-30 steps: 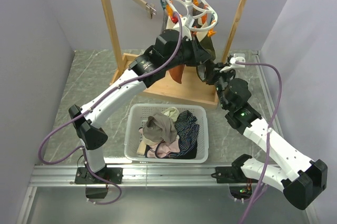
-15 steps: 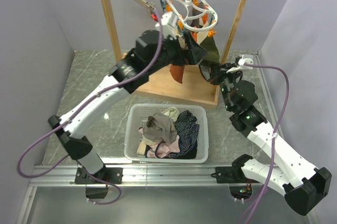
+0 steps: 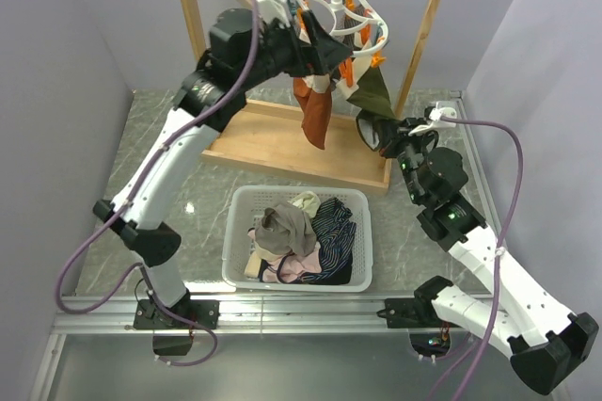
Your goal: Remove the underwear clipped to the hanger
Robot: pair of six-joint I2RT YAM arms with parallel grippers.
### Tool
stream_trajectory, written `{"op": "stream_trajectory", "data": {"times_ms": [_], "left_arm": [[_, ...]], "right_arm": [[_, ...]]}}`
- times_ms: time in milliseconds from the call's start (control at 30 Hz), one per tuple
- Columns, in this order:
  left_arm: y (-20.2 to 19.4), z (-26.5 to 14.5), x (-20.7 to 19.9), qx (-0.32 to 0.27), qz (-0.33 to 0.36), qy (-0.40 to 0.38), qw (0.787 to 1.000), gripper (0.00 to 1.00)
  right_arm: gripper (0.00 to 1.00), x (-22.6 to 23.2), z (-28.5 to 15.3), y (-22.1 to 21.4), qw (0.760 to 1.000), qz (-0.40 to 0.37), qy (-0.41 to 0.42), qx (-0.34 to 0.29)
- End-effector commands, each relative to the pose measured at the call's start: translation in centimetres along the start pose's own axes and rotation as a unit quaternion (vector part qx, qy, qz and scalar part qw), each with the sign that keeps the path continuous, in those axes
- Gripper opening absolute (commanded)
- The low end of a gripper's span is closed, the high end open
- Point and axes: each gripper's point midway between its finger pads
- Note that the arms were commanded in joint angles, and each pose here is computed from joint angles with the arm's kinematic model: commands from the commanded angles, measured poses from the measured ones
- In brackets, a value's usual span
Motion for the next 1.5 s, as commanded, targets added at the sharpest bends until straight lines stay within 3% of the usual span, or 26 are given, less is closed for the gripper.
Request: {"op": "stream_trajectory", "data": {"times_ms": [0,233,600,833,1100,1300,1467], "left_arm": [[-2.0,-0.2,-1.7,0.048,0.010,-0.048,0.998,0.89],[-2.7,-0.4,0.8,0.060,0.017,0.019,0.998,0.88],[-4.6,2.4,-1.1,0.065,0.020,0.001,0.998,0.87],[-3.9,3.5,0.7,0.040,0.037,0.051,0.997,0.83],[-5.1,2.9,2.3,0.052,0.048,0.079,0.994,0.81],[-4.2,5.1,1.4,0.022,0.049,0.054,0.997,0.76],[-3.3,5.8,1.1,-0.007,0.052,0.047,0.998,0.64]], "right_arm": [[0.00,1.3,-0.9,2.9,0.999,0.009,0.025,-0.020],[0.00,2.0,-1.2,3.4,0.999,0.010,0.040,-0.016],[0.00,2.5,-1.0,2.8,0.999,0.000,0.053,-0.001],[0.00,2.6,-1.3,2.6,0.998,-0.001,0.060,0.005],[0.00,2.7,-1.2,2.4,0.998,-0.001,0.061,0.006],[0.00,2.8,-1.3,2.0,0.998,0.000,0.066,0.013],[0.00,2.8,-1.4,1.7,0.997,0.001,0.069,0.019]]}}
Point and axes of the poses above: each gripper's point midway between its finger pads, its own z axis out along the fingers, its own x axis along the line the jaws close on, y = z × x, and after that the axes turned 10 degrees about z, right-handed
